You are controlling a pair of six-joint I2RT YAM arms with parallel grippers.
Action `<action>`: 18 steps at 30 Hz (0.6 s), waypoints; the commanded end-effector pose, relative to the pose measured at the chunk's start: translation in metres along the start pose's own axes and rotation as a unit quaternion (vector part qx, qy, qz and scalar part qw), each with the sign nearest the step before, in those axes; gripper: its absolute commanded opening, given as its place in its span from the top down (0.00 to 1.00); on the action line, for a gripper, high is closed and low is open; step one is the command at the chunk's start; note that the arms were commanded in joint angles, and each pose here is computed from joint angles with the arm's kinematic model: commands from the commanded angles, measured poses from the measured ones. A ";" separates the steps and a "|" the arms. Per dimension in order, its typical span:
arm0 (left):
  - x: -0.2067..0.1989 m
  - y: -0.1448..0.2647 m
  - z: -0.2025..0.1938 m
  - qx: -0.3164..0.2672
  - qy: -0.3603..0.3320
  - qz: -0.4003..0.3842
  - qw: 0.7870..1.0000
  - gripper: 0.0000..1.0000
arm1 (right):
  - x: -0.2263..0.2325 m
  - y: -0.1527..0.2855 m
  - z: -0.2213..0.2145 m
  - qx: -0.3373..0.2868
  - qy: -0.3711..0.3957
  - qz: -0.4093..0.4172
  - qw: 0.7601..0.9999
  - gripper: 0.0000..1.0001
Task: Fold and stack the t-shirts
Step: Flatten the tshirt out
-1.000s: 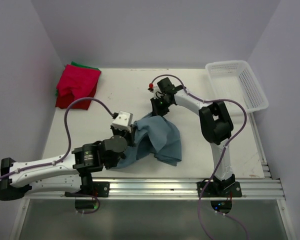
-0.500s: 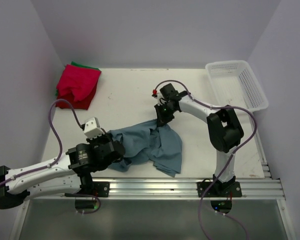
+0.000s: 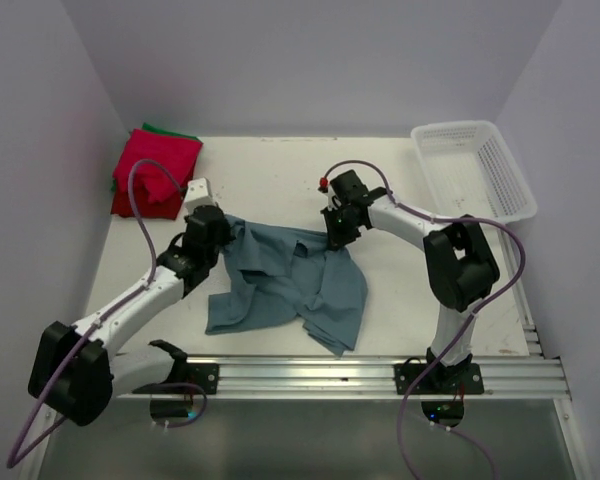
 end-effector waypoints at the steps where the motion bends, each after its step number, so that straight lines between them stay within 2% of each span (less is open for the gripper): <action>1: 0.019 -0.046 0.040 -0.036 0.040 0.023 0.998 1.00 | -0.016 0.012 0.002 -0.005 -0.012 -0.058 0.998 1.00; 3: 0.055 -0.068 0.059 -0.045 0.091 0.077 0.992 1.00 | -0.015 0.011 0.002 -0.005 -0.013 -0.053 0.998 1.00; 4: 0.067 -0.080 0.056 -0.026 0.100 0.088 0.991 1.00 | -0.015 0.011 0.002 -0.008 -0.015 -0.053 0.998 1.00; 7: 0.104 -0.097 0.063 -0.029 0.135 0.140 0.980 1.00 | -0.014 0.011 0.002 -0.008 -0.014 -0.050 0.999 1.00; 13: 0.138 -0.118 0.058 -0.007 0.161 0.205 0.965 1.00 | -0.011 0.009 -0.001 -0.008 -0.014 -0.036 0.999 1.00; 14: 0.140 -0.119 0.057 -0.007 0.164 0.208 0.964 0.89 | -0.011 0.010 -0.001 -0.010 -0.014 -0.036 0.999 1.00; 15: 0.140 -0.120 0.057 -0.007 0.170 0.205 0.964 0.60 | -0.010 0.010 -0.003 -0.009 -0.014 -0.033 0.999 1.00; 18: 0.137 -0.113 0.064 -0.023 0.179 0.196 0.964 0.41 | -0.009 0.010 -0.006 -0.010 -0.013 -0.029 0.999 1.00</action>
Point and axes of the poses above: each gripper's point midway between its finger pads, its own y axis back along the fingers, its own x axis along the line the jaws close on, z = x × y, the point moved 10 cm from there along y, back along the fingers, and after that the axes turned 15 degrees about y, right-handed, at the moved point
